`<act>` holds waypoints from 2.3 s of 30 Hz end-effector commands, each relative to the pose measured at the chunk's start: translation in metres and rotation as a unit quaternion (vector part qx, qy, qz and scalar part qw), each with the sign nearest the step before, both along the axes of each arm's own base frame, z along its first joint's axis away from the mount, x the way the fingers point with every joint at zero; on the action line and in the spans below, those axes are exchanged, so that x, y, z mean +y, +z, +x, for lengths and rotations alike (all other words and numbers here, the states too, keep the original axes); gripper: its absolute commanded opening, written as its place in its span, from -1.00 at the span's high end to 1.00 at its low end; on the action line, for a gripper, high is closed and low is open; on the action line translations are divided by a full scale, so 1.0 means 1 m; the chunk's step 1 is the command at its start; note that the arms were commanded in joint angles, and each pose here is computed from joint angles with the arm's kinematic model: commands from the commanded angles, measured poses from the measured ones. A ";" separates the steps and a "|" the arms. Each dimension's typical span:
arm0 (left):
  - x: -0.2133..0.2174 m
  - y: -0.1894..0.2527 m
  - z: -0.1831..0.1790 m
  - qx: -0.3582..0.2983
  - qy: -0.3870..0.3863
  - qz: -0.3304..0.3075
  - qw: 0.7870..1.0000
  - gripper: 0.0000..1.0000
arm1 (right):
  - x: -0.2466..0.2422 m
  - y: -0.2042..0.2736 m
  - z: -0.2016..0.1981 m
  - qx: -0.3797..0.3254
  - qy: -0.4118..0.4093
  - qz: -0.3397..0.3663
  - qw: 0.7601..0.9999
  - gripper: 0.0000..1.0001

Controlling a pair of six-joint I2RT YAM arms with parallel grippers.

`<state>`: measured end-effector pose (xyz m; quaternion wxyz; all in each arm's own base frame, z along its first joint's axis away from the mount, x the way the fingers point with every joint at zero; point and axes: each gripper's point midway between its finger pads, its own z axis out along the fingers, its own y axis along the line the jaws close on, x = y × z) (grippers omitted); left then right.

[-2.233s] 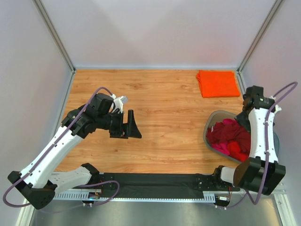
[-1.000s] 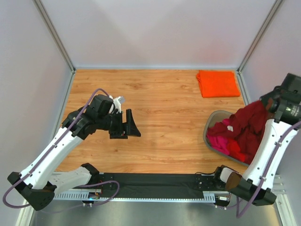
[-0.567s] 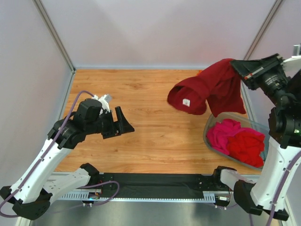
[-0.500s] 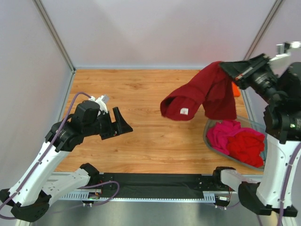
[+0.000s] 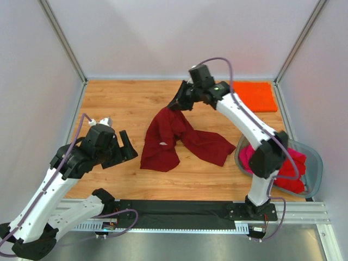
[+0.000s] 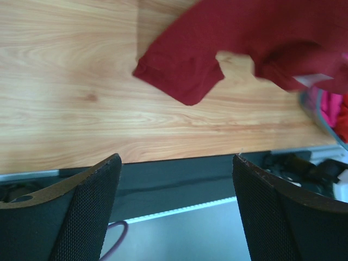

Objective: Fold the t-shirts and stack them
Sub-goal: Move the tshirt to the center of the board, then flatten the tshirt out

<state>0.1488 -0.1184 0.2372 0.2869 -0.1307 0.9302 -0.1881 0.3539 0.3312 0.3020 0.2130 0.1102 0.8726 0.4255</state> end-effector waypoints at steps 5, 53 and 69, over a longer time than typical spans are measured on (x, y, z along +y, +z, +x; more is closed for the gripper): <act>0.000 -0.047 -0.010 0.059 0.002 0.016 0.998 -0.75 | 0.036 -0.060 -0.006 0.067 0.118 -0.091 0.987 0.26; -0.077 -0.114 0.133 0.099 -0.001 -0.137 0.986 -0.15 | -0.198 -0.156 -0.116 0.175 0.009 -0.305 0.936 -0.01; -0.096 -0.163 0.151 0.119 0.035 -0.136 0.983 -0.19 | -0.201 -0.167 -0.119 0.183 0.026 -0.318 0.930 -0.01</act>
